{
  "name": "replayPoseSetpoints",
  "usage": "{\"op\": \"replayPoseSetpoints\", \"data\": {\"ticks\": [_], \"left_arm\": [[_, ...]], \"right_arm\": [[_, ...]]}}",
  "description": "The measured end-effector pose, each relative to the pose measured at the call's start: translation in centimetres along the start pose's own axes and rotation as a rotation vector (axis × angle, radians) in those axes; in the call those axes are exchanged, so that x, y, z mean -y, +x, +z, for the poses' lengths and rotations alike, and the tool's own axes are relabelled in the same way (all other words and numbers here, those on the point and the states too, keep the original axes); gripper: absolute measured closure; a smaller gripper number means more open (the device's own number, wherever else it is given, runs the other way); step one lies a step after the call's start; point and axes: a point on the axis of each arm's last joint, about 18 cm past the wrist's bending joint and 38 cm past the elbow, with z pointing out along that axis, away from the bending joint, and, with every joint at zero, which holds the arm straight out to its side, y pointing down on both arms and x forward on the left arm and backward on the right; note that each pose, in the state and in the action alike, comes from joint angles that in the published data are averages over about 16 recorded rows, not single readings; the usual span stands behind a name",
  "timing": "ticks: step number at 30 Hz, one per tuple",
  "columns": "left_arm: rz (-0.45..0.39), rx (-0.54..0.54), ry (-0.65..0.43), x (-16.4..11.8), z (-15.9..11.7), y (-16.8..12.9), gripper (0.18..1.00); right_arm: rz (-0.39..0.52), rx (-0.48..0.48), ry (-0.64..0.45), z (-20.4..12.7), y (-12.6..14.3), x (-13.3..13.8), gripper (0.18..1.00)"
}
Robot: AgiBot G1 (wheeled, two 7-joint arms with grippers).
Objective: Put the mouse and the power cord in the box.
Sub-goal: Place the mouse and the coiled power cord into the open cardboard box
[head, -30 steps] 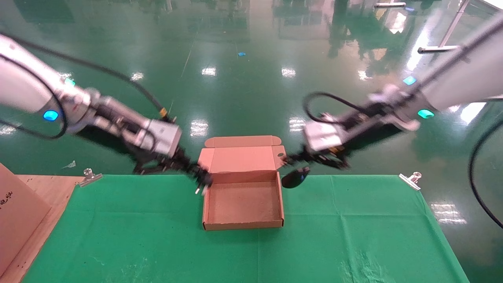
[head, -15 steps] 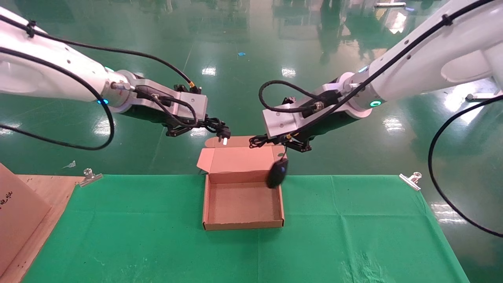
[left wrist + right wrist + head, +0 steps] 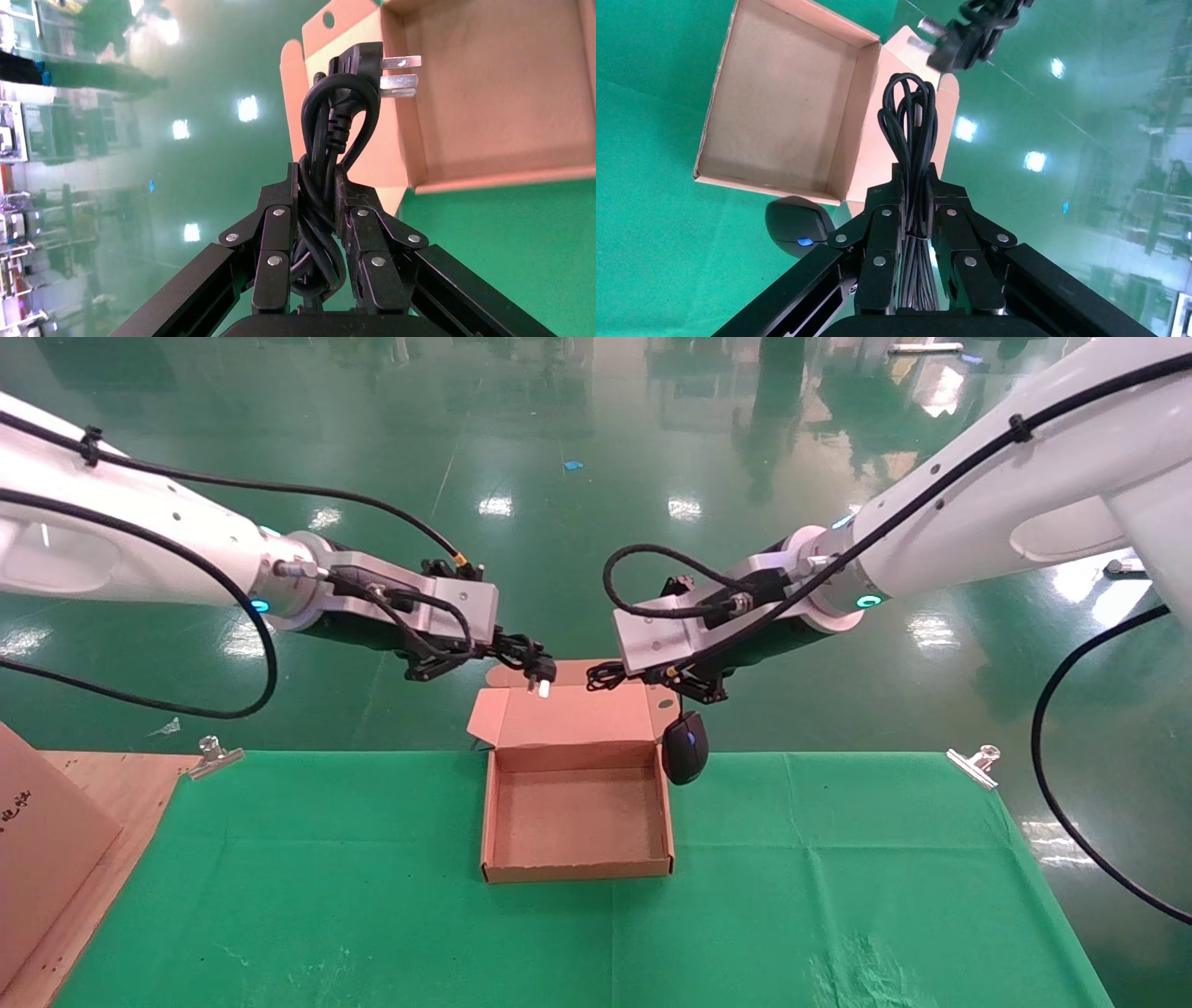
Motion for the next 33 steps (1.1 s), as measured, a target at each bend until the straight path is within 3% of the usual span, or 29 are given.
{"op": "replayPoseSetpoints", "data": {"ticks": [9, 20, 33], "left_arm": [[-0.022, 0.045, 0.071, 1.0, 4.3, 3.3, 0.914], [-0.077, 0.123, 0.106, 2.2, 10.3, 9.3, 0.914], [-0.141, 0.132, 0.076, 3.1, 13.5, 14.3, 0.914]], "right_arm": [[0.007, 0.022, 0.018, -0.8, -0.2, -0.2, 0.951], [0.019, 0.048, 0.051, -2.0, -1.2, -1.4, 0.951], [0.027, 0.058, 0.067, -2.2, -2.1, -2.6, 0.952]]}}
